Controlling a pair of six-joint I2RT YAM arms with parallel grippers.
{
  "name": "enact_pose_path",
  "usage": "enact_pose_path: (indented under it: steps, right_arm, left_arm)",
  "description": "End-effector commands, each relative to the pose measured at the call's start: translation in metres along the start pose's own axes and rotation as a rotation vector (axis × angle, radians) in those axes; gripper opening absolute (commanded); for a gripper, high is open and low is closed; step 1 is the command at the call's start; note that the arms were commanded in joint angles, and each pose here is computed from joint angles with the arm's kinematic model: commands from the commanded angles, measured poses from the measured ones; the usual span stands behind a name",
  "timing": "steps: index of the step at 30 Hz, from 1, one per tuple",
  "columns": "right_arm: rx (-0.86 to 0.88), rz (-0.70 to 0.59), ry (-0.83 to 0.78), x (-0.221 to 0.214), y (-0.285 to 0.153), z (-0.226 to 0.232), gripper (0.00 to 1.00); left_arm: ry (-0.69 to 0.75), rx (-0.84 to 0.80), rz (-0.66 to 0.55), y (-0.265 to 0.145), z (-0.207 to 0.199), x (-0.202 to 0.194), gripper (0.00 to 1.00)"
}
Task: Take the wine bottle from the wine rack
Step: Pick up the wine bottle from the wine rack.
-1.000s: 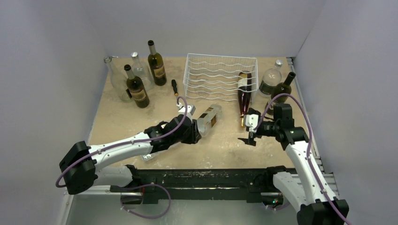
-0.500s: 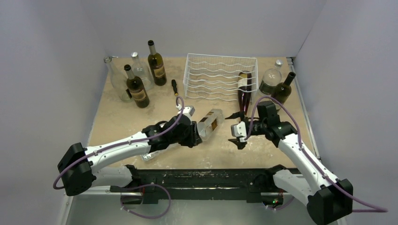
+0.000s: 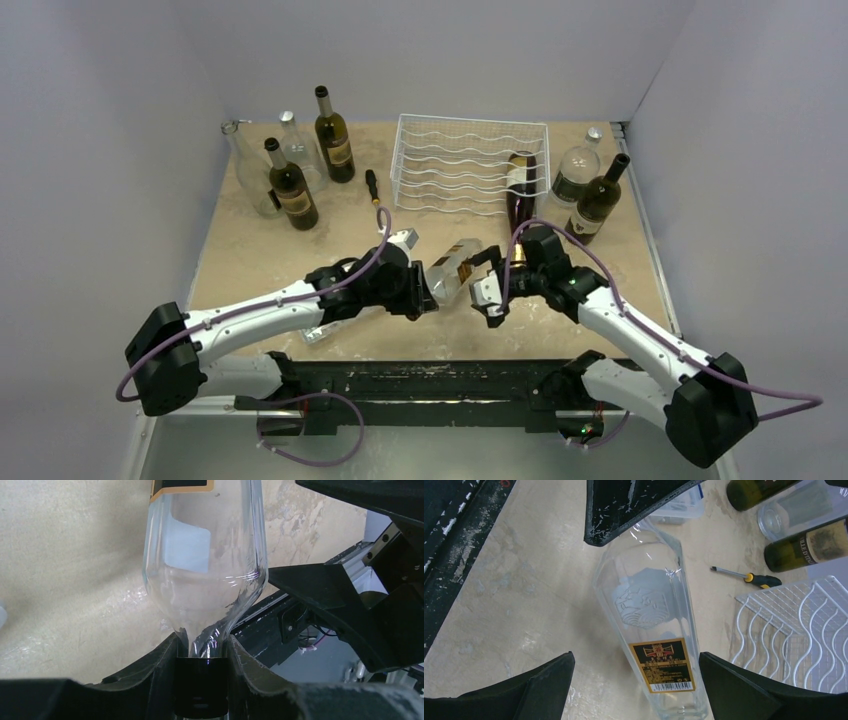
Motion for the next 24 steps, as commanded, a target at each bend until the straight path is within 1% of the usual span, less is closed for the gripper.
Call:
enact_pose_path:
  steps: [1, 6, 19, 24]
  right_arm:
    - [-0.045, 0.011, -0.033, 0.001, 0.01, -0.009, 0.99]
    - [-0.079, 0.039, -0.039, -0.001, 0.015, -0.013, 0.99]
    - [-0.071, 0.067, -0.081, -0.007, 0.034, -0.001, 0.99]
    - [-0.1, 0.082, -0.101, -0.008, 0.038, -0.003, 0.99]
  left_arm:
    - [-0.043, -0.137, 0.01, -0.003, -0.04, 0.008, 0.0]
    - [-0.057, -0.136, 0.024, 0.0, -0.041, 0.006, 0.0]
    - [-0.058, -0.171, 0.052, 0.004, -0.051, 0.002, 0.0]
    - [-0.059, -0.18, 0.058, 0.005, -0.053, 0.0, 0.0]
Point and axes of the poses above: each gripper's point midway between its finger pads, its own y axis out along the fingers, its own z axis along the line the jaws close on, x = y × z, the point moved 2 cm from there along -y, back along the fingers, and after that the axes turned 4 degrees about -y, right-handed, at the moved point
